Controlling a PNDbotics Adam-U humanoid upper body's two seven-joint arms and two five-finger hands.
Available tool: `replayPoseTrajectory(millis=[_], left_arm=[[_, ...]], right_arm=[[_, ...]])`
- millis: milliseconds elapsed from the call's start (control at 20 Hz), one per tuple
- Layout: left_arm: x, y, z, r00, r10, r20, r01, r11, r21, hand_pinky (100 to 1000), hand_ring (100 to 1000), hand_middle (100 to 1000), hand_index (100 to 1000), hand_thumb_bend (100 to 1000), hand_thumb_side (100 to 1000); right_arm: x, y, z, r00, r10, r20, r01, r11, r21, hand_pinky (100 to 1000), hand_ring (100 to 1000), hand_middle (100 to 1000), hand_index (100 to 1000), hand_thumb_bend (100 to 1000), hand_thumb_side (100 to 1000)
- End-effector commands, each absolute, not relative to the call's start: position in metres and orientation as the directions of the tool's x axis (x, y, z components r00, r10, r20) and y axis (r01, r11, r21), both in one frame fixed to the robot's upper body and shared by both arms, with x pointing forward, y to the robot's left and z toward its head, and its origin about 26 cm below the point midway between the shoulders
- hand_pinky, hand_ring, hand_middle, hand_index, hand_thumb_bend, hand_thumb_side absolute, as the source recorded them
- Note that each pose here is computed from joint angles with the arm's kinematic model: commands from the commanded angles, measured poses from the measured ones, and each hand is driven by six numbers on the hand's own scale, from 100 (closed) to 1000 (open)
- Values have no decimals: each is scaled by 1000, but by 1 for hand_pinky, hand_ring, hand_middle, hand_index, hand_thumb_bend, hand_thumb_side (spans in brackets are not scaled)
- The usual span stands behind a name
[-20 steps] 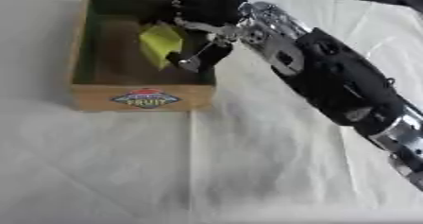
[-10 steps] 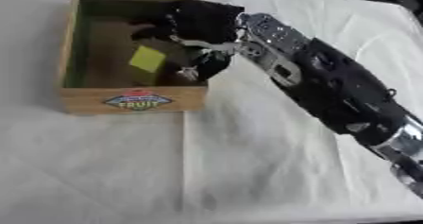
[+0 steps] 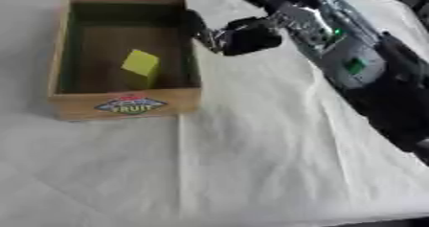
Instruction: Pick up objects on the table and place them in the box.
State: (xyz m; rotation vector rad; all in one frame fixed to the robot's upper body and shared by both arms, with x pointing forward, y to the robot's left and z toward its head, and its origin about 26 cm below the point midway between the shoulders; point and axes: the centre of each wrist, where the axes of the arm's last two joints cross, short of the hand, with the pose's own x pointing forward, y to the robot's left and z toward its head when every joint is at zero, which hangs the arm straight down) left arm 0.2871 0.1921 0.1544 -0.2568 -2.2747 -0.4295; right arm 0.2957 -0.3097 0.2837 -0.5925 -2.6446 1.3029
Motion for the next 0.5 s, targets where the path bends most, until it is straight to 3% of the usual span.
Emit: replayPoseTrajectory(millis=[50,400,450,500], left_arm=[[285,198,160,-687,27,727,282,931,232,563,712,824,826,100,937],[285,200,159,-688,11,726,254,940,227,559,710,824,826,100,937],[285,200,159,-687,10,726,252,941,226,559,710,823,825,100,936],[285,200,159,-687,10,726,251,942,224,560,711,824,825,100,936]], right_arm=[[288,-323,286,-942,335,-37,261,656,-709,777,773,790,994,100,425],[284,-329,229,-960,257,107,150,802,-579,753,748,759,982,100,470],[283,-328,222,-959,253,125,140,811,-567,750,745,757,981,100,407],[282,-326,214,-957,251,148,130,822,-554,749,744,754,980,100,470]])
